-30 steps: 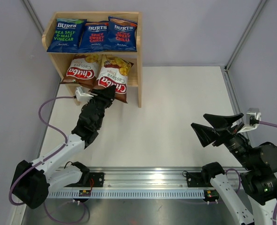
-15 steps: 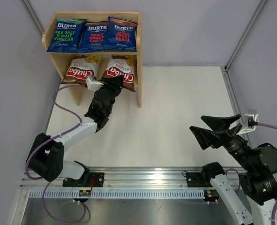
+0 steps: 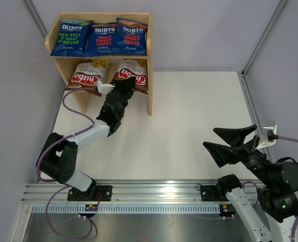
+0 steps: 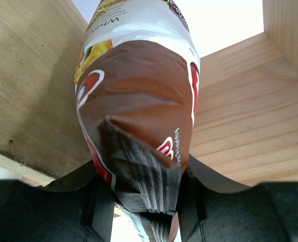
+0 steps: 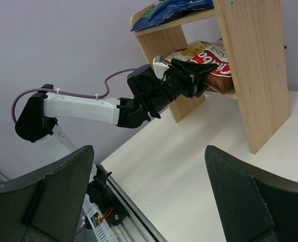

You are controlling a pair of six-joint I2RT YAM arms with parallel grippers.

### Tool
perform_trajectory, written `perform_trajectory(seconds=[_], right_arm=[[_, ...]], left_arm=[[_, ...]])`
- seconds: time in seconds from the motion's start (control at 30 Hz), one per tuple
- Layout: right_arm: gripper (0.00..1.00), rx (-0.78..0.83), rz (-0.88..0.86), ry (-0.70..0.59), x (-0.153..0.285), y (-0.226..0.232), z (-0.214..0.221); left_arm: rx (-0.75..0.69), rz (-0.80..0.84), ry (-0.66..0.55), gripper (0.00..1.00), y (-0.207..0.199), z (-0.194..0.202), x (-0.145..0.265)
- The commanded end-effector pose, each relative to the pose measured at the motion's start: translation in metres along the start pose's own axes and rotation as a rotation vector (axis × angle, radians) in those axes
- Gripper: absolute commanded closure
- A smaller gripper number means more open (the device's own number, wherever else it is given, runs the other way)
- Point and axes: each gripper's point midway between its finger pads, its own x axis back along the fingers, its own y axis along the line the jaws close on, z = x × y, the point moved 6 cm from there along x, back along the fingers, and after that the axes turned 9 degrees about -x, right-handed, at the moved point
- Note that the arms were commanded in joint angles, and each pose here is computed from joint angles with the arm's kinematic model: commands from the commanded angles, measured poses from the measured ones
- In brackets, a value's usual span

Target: Place and organize the chips bags onto the shelf

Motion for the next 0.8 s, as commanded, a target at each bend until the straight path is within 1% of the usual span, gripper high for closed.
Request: perform_trajectory(seconds=[0.0, 0.07, 0.1, 0.13, 0.17, 0.2, 0.23, 0.3, 0.33, 0.57, 0.77], right_arm=[[0.00, 0.008, -0.026, -0.009, -0.002, 0.001, -0.001], [0.00, 0.009, -0.028, -0.011, -0.002, 0.002, -0.001], [0.01, 0.010, -0.028, -0.009, -0.002, 0.002, -0.001], [0.01, 0.011, -0.031, -0.012, -0.001, 0.003, -0.002], [0.01, 0.011, -0.029, -0.013, -0.001, 0.003, -0.002], [0.01, 0.009, -0.029, -0.015, -0.001, 0.004, -0.002], [0.01, 0.013, -0.030, -0.022, 0.001, 0.004, -0.002], [0.01, 0.013, -0.022, -0.031, 0.002, 0.003, -0.002], [0.01, 0.012, -0.020, -0.033, 0.003, 0.003, -0.002], [0.01, 0.013, -0.011, -0.031, 0.005, 0.004, -0.002], [0.01, 0.008, 0.000, -0.011, 0.001, -0.001, 0.001]], left_arm=[[0.028, 0.033, -0.059, 0.56, -0.008, -0.012, -0.002], [0.014, 0.028, -0.040, 0.52, -0.008, -0.011, 0.000], [0.013, 0.020, -0.034, 0.47, -0.008, -0.011, 0.001], [0.014, 0.004, -0.034, 0.44, -0.006, -0.012, 0.003], [0.003, -0.027, -0.019, 0.39, 0.002, -0.007, 0.006], [0.003, -0.033, -0.028, 0.33, 0.002, -0.010, 0.010], [0.001, -0.045, -0.033, 0.23, 0.004, -0.010, 0.012], [-0.012, -0.077, -0.016, 0.17, 0.009, -0.008, 0.015], [-0.016, -0.084, -0.019, 0.12, 0.009, -0.010, 0.016], [-0.079, -0.174, 0.040, 0.01, 0.014, -0.010, 0.022], [-0.125, -0.178, 0.062, 0.01, 0.013, -0.022, 0.042]])
